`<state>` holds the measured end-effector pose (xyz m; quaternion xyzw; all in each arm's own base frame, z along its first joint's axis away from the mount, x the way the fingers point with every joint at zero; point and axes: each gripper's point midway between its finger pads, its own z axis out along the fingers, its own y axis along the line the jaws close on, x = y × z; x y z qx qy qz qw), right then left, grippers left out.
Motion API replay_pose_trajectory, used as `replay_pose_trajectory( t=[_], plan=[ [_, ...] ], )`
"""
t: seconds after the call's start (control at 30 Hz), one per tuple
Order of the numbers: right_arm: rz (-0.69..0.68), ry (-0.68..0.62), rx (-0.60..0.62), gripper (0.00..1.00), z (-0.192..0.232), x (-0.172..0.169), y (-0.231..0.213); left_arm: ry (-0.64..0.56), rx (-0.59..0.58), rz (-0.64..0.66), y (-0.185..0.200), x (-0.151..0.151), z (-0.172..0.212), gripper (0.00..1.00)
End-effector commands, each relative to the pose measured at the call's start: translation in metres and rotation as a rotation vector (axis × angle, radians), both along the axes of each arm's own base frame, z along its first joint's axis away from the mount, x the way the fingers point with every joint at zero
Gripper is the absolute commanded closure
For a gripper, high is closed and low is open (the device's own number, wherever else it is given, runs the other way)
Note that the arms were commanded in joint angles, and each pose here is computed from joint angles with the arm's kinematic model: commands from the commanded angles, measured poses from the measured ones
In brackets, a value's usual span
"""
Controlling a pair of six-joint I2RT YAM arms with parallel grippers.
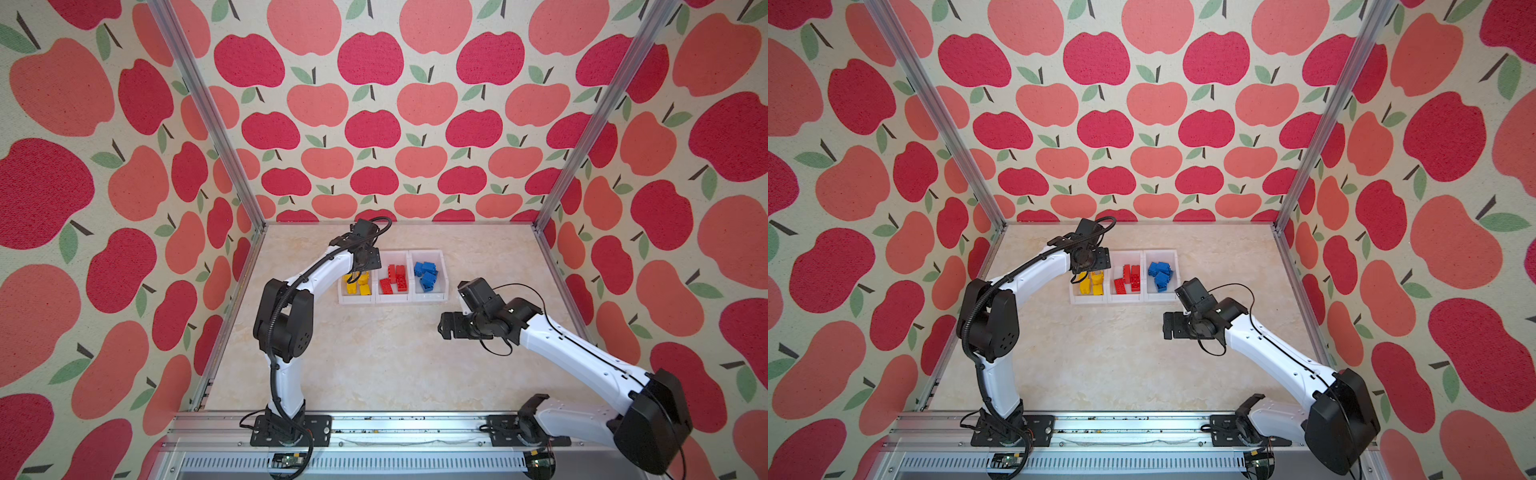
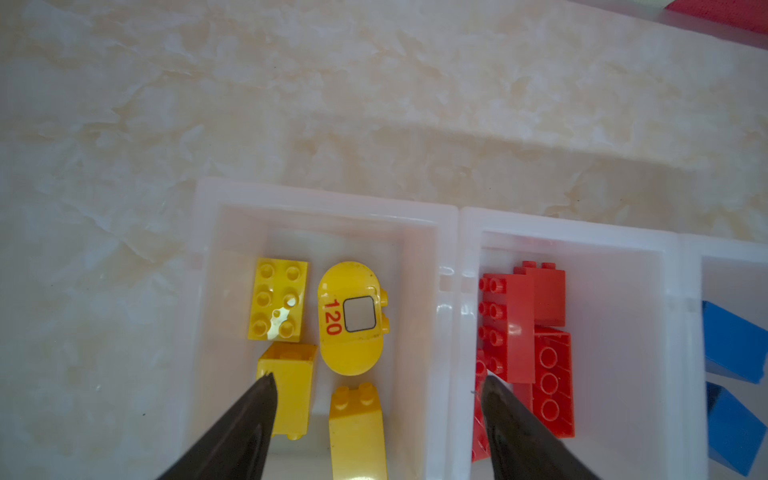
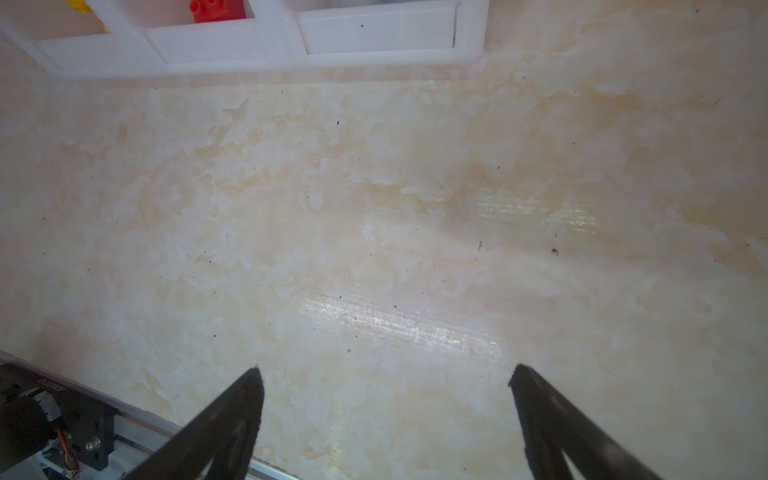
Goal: Sort the legos into containers by color
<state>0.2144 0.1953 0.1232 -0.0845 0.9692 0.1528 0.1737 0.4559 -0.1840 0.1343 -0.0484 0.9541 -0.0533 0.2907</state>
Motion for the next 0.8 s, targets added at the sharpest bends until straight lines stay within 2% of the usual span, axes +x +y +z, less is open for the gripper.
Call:
replay_pose_trajectory(
  t=[0.0,0.1,0.27,0.47,0.77],
  plan=[
    [-0.007,-0.028,-0.046,0.04,0.004,0.006,-0.013,-0.076,0.008,-0.024,0.003,-0.008,0.024,0.17],
    [-0.011,-0.065,-0.057,0.03,0.011,0.017,-0.020,-0.115,0.013,-0.028,0.012,-0.020,0.034,0.13],
    [-0.025,-0.147,-0.074,0.01,0.022,0.041,-0.034,-0.193,0.014,-0.043,0.035,-0.043,0.046,0.00],
    [-0.052,-0.256,-0.142,0.01,0.032,0.071,-0.061,-0.276,-0.013,0.011,0.083,-0.064,0.050,0.01],
    [-0.134,-0.426,-0.325,0.01,0.034,0.111,-0.116,-0.452,0.089,0.123,0.159,-0.087,0.046,0.01]
  ],
)
